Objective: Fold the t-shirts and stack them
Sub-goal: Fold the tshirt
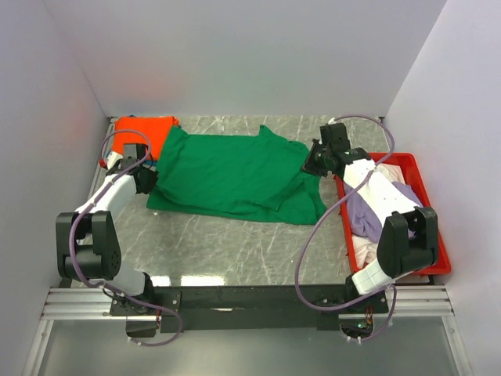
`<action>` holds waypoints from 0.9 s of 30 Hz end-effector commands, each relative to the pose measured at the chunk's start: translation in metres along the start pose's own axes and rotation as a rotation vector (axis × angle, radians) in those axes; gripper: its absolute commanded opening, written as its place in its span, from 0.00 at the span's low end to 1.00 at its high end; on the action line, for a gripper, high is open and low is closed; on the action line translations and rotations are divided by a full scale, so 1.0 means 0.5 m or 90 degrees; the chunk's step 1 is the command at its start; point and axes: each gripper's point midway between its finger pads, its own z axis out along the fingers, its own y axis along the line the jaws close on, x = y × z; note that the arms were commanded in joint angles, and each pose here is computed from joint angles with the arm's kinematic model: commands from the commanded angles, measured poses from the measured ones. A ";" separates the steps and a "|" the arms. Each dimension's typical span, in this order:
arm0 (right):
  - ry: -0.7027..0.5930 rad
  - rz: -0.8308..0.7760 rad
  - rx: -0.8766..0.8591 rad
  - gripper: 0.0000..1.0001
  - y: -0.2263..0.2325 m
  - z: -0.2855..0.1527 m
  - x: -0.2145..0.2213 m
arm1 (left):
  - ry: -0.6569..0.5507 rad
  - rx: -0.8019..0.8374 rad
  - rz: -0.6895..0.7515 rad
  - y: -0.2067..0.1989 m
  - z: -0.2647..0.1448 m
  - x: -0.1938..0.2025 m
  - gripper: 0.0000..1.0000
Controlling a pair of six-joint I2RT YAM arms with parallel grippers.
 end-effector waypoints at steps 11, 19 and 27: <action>-0.052 0.024 -0.009 0.00 -0.023 -0.006 -0.089 | -0.029 0.023 -0.011 -0.055 0.007 -0.040 0.07; -0.053 0.043 -0.007 0.00 -0.048 -0.001 -0.105 | -0.018 0.029 -0.010 -0.064 0.020 -0.035 0.08; -0.051 0.054 0.005 0.00 -0.071 0.010 -0.108 | -0.010 0.022 -0.002 -0.065 0.037 -0.032 0.08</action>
